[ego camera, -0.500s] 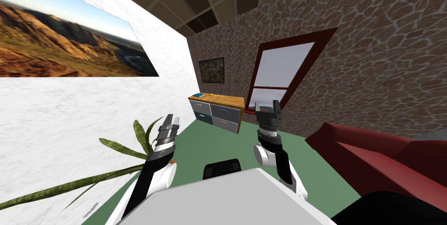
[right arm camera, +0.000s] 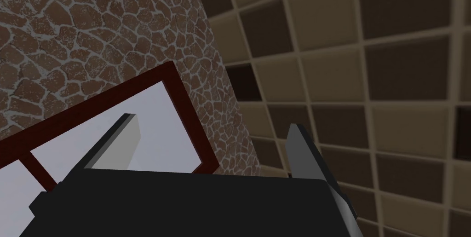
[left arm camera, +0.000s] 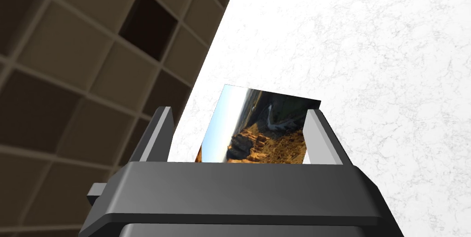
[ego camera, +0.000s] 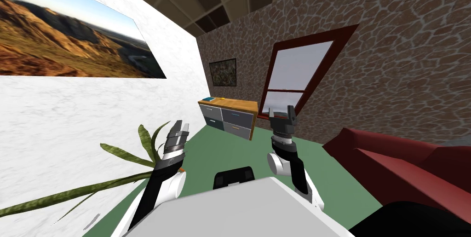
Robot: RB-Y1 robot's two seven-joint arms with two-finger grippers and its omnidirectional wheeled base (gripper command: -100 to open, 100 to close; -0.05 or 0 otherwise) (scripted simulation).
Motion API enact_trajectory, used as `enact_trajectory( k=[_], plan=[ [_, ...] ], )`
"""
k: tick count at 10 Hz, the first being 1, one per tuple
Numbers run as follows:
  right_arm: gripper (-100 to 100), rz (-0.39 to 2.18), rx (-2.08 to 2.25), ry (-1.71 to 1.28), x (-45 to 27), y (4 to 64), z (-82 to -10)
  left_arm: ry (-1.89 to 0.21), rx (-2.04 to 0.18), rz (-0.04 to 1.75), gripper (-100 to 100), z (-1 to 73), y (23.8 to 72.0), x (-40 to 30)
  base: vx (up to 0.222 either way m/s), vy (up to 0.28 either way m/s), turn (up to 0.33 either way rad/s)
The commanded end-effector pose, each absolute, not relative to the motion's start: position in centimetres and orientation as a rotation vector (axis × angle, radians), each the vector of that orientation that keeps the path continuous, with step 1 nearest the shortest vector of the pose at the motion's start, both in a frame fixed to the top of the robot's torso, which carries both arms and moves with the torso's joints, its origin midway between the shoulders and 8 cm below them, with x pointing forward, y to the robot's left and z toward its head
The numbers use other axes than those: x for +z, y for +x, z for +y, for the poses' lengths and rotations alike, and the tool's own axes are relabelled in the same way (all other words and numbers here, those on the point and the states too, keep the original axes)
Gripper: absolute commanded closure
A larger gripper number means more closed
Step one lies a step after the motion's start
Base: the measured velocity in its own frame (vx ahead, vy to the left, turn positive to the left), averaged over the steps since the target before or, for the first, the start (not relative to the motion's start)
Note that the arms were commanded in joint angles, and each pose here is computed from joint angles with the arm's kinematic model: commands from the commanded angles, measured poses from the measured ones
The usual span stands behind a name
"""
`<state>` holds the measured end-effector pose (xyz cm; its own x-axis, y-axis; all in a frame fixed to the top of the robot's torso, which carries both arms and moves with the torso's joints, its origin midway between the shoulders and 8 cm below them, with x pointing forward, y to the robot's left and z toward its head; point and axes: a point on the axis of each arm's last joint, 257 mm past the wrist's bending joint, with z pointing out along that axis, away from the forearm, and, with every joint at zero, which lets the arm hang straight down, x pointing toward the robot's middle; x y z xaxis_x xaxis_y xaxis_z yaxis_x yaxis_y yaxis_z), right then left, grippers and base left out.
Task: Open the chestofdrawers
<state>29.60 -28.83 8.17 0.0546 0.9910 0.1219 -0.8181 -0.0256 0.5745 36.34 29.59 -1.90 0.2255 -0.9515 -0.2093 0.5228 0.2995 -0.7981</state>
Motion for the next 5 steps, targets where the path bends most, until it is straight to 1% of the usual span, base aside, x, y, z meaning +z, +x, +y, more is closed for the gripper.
enact_trajectory(
  k=[1,4,5],
  plan=[
    [0,0.373,1.499,0.585,8.17,29.6,-28.83,-0.663,-1.126,0.788,0,29.59,36.34,-1.9,0.0,0.0,0.0],
    [0,0.373,1.499,0.585,8.17,29.6,-28.83,-0.663,-1.126,0.788,0,29.59,36.34,-1.9,0.0,0.0,0.0],
    [0,0.373,1.499,0.585,8.17,29.6,-28.83,-0.65,-1.127,0.822,-100,29.24,36.84,-2.46,0.037,-0.022,-0.042]
  ],
)
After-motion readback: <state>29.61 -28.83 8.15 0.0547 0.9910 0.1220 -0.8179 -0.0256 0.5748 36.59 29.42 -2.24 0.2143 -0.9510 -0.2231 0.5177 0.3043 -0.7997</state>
